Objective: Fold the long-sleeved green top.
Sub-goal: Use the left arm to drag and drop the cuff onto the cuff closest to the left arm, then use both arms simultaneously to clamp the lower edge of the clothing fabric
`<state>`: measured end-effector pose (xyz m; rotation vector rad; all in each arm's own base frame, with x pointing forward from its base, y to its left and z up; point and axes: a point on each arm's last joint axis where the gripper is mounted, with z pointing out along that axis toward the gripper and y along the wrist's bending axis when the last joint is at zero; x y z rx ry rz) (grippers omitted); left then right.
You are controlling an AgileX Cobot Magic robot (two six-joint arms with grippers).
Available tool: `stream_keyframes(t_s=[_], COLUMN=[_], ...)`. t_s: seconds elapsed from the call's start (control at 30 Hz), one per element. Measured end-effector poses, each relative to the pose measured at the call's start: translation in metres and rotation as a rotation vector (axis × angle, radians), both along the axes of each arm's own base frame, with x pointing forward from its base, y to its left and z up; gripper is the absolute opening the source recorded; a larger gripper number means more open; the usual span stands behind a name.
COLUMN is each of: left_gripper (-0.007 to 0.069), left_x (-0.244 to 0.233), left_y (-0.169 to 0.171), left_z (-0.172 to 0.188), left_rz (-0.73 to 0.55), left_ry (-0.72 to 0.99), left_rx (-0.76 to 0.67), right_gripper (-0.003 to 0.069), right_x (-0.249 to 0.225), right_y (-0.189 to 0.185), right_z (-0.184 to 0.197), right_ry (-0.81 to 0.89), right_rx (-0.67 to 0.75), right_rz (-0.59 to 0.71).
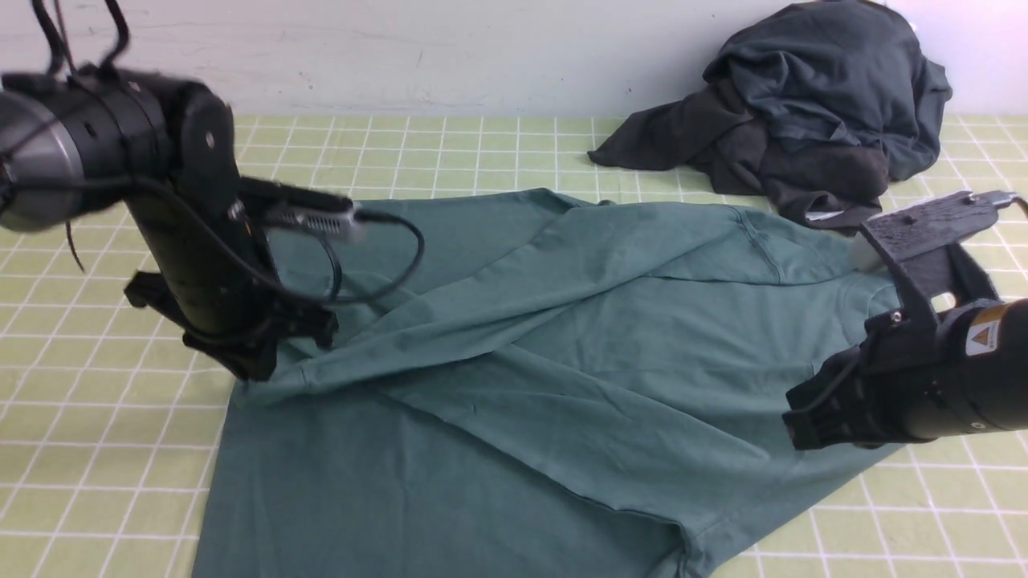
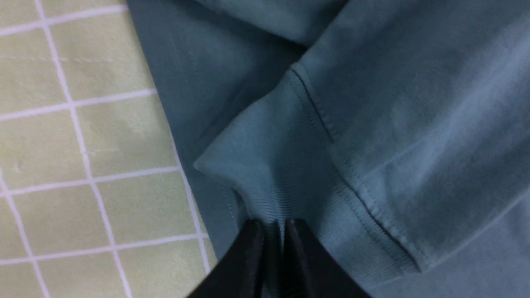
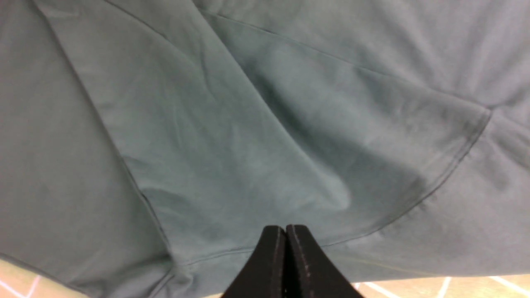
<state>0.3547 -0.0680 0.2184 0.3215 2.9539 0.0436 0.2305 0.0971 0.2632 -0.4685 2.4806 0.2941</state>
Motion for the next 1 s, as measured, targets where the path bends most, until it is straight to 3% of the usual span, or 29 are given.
stream_keyframes(t_s=[0.23, 0.4, 0.5, 0.53, 0.57, 0.77, 0.87, 1.0], left_gripper=[0.0329, 0.0421, 0.043, 0.043, 0.043, 0.0428, 0.041, 0.0297], left_x=[-0.026, -0.07, -0.112, -0.113, -0.135, -0.162, -0.165, -0.167], left_y=[-0.009, -0.021, -0.028, -0.029, -0.029, -0.031, -0.03, -0.029], left_z=[0.009, 0.012, -0.01, -0.009, -0.027, -0.065, -0.069, -0.069], left_rz=[-0.079, -0.173, -0.354, -0.358, -0.504, -0.895, -0.948, -0.95], left_ry=[0.067, 0.131, 0.242, 0.236, 0.287, 0.247, 0.205, 0.182], left_rx=[0.088, 0.082, 0.109, 0.108, 0.125, 0.131, 0.132, 0.129], right_gripper=[-0.0014, -0.0014, -0.0014, -0.0014, -0.0014, -0.0014, -0.0014, -0.0014], right_x=[-0.006, -0.009, -0.01, -0.01, -0.012, -0.016, -0.017, -0.017], right_y=[0.001, 0.0, 0.001, 0.001, 0.002, 0.006, 0.008, 0.01], right_z=[-0.004, -0.005, -0.005, -0.005, -0.006, -0.006, -0.005, -0.004], right_ry=[0.076, 0.102, 0.121, 0.121, 0.134, 0.154, 0.151, 0.14], right_rx=[-0.009, -0.013, -0.012, -0.011, -0.007, 0.013, 0.022, 0.034], right_rz=[0.034, 0.039, 0.048, 0.049, 0.059, 0.143, 0.166, 0.204])
